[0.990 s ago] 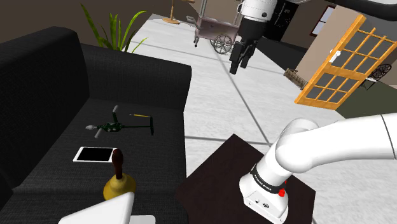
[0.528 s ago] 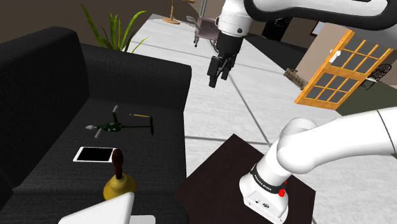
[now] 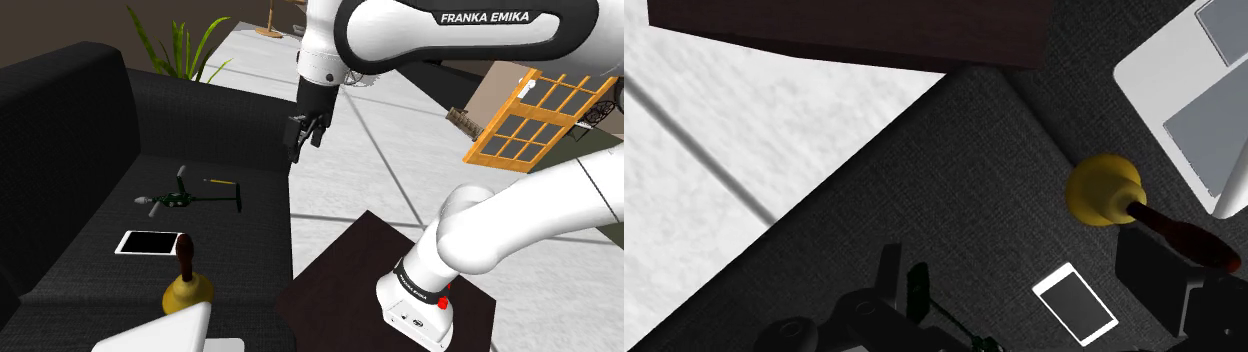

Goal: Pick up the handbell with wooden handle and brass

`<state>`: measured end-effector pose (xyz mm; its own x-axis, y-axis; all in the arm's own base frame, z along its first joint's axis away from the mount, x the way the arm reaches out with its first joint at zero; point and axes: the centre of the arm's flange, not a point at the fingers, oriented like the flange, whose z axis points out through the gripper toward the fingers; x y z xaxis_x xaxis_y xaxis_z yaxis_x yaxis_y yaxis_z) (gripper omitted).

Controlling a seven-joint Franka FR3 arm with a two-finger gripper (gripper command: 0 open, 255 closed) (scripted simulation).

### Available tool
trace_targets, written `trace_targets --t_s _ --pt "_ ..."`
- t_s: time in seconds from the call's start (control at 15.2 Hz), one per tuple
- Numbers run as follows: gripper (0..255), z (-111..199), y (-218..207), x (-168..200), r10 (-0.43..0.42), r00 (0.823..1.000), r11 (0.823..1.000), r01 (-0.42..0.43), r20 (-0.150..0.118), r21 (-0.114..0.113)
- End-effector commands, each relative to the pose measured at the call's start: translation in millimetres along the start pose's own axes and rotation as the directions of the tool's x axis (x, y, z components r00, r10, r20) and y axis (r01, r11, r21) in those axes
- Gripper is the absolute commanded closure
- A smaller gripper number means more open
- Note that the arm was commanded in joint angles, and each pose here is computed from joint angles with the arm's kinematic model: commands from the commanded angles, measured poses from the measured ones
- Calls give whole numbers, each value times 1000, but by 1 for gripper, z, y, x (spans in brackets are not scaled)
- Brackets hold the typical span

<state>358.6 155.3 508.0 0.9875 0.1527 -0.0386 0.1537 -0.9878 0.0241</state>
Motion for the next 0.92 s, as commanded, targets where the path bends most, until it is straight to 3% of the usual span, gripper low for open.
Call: trace_targets --t_s 0.0,0.86 --pt "0 13 -22 8 -12 1000 1000 12 -5 4" --pt "0 96 -155 68 -88 995 996 89 -35 17"
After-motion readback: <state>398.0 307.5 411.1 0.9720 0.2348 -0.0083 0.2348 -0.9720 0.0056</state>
